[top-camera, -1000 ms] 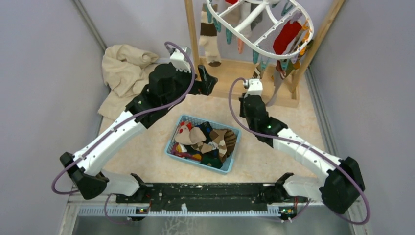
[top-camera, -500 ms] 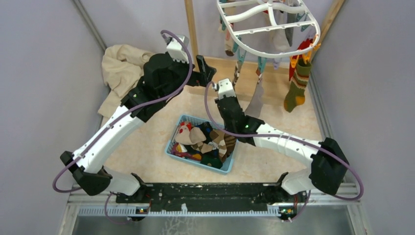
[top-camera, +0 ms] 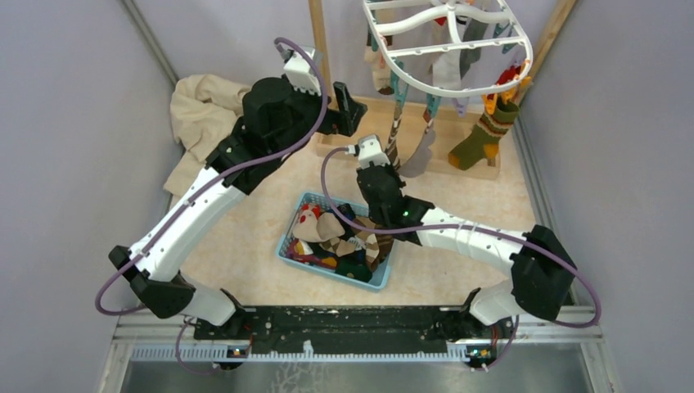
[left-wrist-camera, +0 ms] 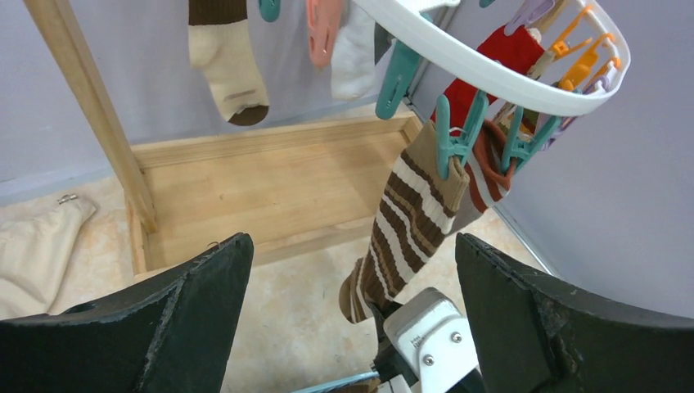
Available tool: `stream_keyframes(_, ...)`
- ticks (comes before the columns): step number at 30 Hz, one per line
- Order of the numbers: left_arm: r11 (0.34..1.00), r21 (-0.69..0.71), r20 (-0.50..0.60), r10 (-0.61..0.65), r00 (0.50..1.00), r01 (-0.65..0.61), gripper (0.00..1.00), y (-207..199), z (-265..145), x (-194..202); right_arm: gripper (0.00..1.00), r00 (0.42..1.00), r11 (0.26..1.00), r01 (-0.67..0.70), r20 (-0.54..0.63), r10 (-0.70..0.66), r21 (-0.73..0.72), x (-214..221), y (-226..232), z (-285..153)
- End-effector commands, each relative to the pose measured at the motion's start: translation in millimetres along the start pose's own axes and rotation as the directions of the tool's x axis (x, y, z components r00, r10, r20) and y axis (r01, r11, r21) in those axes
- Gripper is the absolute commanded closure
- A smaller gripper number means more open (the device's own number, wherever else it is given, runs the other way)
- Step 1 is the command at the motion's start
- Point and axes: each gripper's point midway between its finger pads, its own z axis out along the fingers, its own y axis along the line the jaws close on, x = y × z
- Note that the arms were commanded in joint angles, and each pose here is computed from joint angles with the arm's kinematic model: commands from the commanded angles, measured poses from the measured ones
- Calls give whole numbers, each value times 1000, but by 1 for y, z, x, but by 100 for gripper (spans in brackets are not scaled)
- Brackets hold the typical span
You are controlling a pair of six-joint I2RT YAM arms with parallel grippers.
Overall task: Remove the socks clipped to the hanger
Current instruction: Remove the sock from the hanger.
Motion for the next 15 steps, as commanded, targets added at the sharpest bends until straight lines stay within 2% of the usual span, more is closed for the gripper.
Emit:
stream_keyframes(1,1000,30,47,0,999,-2,1,1,-11,-25,100,1000,999,-5,10,5,39,2,-1,1)
stream_keyframes(7,985,170,-42,-7,999,14,1,-27,6,-12,100,1000,996,25,11,-26,88,4,-2,2)
stream_keyframes(15,977,211,-61,-18,998,30,1,-42,19,-9,100,998,994,56,12,-58,98,1,4,4)
